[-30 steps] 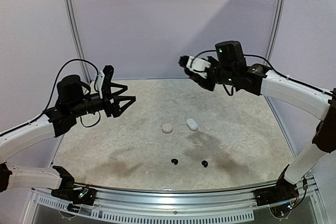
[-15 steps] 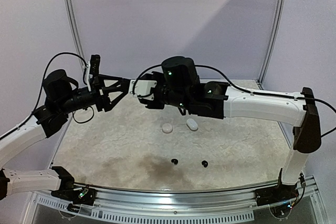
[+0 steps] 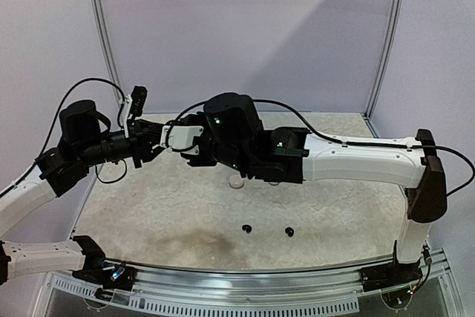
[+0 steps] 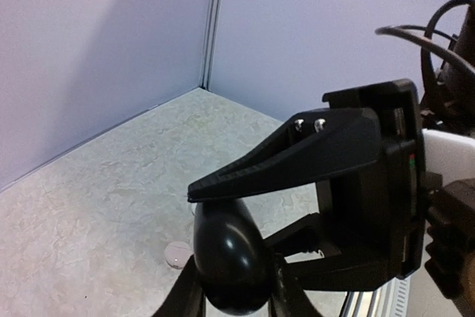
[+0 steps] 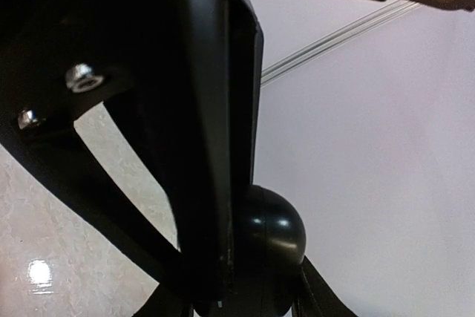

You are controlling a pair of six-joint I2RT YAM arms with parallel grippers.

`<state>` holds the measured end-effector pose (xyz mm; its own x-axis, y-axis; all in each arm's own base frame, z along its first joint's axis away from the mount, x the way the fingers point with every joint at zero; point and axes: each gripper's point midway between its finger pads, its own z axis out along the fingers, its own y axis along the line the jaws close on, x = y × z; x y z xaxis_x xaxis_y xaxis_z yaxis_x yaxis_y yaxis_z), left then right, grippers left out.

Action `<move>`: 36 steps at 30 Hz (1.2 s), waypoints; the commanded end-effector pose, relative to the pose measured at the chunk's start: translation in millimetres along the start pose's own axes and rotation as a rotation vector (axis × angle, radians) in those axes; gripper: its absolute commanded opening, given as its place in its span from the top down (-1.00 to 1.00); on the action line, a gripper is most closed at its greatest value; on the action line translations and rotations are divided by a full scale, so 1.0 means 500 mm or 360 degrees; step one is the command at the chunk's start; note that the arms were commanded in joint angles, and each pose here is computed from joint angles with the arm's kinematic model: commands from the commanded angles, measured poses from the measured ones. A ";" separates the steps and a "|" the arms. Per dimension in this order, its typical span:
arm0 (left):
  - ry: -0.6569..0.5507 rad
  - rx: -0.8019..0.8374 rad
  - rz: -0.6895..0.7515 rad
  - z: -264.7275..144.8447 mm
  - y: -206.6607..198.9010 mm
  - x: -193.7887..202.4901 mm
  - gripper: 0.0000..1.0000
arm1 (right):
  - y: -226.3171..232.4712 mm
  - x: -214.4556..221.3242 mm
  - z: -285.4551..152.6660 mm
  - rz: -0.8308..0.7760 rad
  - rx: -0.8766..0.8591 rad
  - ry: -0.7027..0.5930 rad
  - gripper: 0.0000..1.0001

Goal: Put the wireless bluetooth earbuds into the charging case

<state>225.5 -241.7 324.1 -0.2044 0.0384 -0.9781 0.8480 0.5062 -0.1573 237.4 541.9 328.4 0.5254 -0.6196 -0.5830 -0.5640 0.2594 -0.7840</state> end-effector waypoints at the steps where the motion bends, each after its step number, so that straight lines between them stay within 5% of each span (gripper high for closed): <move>1: 0.0039 -0.0056 0.0003 -0.006 0.004 0.005 0.78 | 0.007 -0.013 -0.005 -0.0009 0.0005 0.0011 0.74; 3: 0.0034 -0.0041 0.0004 -0.007 0.001 0.005 1.00 | 0.011 -0.010 -0.005 -0.0008 -0.0008 0.0008 0.72; 7: 0.0012 -0.0008 0.0030 -0.009 -0.007 0.004 1.00 | 0.022 -0.012 -0.008 0.0005 -0.0043 -0.0013 0.51; 10: -0.0009 0.0068 0.0068 -0.011 -0.024 0.001 1.00 | 0.018 -0.006 -0.015 0.0083 -0.0082 -0.0003 -0.35; 13: -0.0004 0.0171 0.0126 -0.014 -0.046 0.007 1.00 | 0.035 0.019 -0.036 0.0257 -0.0295 -0.0001 -0.94; 16: -0.0005 0.0300 0.0217 -0.020 -0.073 0.019 1.00 | 0.053 0.005 -0.102 0.0471 -0.0627 -0.0191 -0.98; 22: -0.0014 0.0463 0.0334 -0.020 -0.100 0.031 1.00 | -0.032 -0.022 -0.191 0.1076 -0.0841 -0.0499 -0.96; 33: -0.0035 0.0525 0.0365 -0.021 -0.113 0.028 1.00 | 0.014 -0.028 -0.127 0.1309 -0.1112 -0.0345 -0.61; 36: -0.0036 0.0520 0.0363 -0.021 -0.112 0.027 1.00 | 0.030 -0.030 -0.114 0.1327 -0.1171 -0.0334 -0.35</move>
<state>172.3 -259.5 321.1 -0.0031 0.1047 -0.9945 0.9796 0.2000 0.0180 192.6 505.2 354.4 -0.0489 -0.2504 -0.9669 -0.9984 0.0384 0.0406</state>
